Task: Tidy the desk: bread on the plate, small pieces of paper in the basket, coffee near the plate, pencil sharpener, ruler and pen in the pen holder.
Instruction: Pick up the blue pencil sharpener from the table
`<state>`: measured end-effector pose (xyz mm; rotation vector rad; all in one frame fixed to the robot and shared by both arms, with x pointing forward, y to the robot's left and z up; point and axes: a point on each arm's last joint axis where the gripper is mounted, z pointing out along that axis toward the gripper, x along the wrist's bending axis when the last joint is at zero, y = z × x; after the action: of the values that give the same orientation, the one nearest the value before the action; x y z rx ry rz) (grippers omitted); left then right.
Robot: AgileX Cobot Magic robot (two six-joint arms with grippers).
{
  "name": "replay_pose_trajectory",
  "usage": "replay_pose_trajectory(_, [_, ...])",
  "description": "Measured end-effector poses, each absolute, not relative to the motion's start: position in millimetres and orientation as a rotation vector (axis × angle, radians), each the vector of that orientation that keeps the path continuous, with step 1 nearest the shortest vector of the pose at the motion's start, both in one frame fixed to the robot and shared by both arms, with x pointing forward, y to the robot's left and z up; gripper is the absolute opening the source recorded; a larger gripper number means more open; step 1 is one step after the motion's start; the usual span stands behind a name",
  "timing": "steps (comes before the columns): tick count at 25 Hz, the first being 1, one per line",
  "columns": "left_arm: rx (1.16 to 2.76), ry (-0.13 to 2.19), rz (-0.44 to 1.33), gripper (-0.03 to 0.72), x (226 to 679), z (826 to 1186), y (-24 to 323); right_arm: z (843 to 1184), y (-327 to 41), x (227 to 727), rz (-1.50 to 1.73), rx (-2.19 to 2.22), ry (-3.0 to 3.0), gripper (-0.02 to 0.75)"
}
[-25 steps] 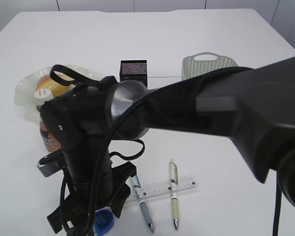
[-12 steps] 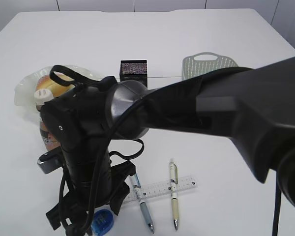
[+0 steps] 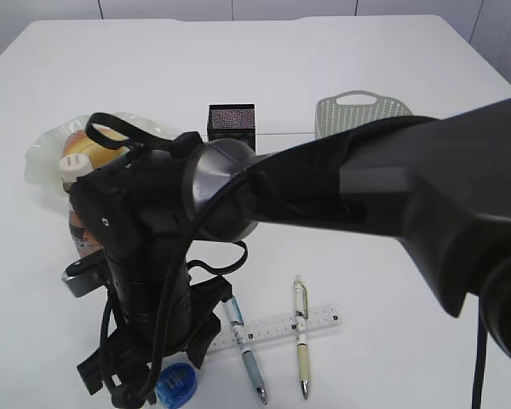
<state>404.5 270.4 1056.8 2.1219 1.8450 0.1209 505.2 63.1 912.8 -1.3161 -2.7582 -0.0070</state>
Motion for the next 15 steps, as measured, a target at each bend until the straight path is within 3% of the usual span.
replay_pose_trajectory(15, [2.104, 1.843, 0.098, 0.45, 404.4, 1057.1, 268.5, 902.6, 63.4, 506.0, 0.019, -1.312, -2.761, 0.458])
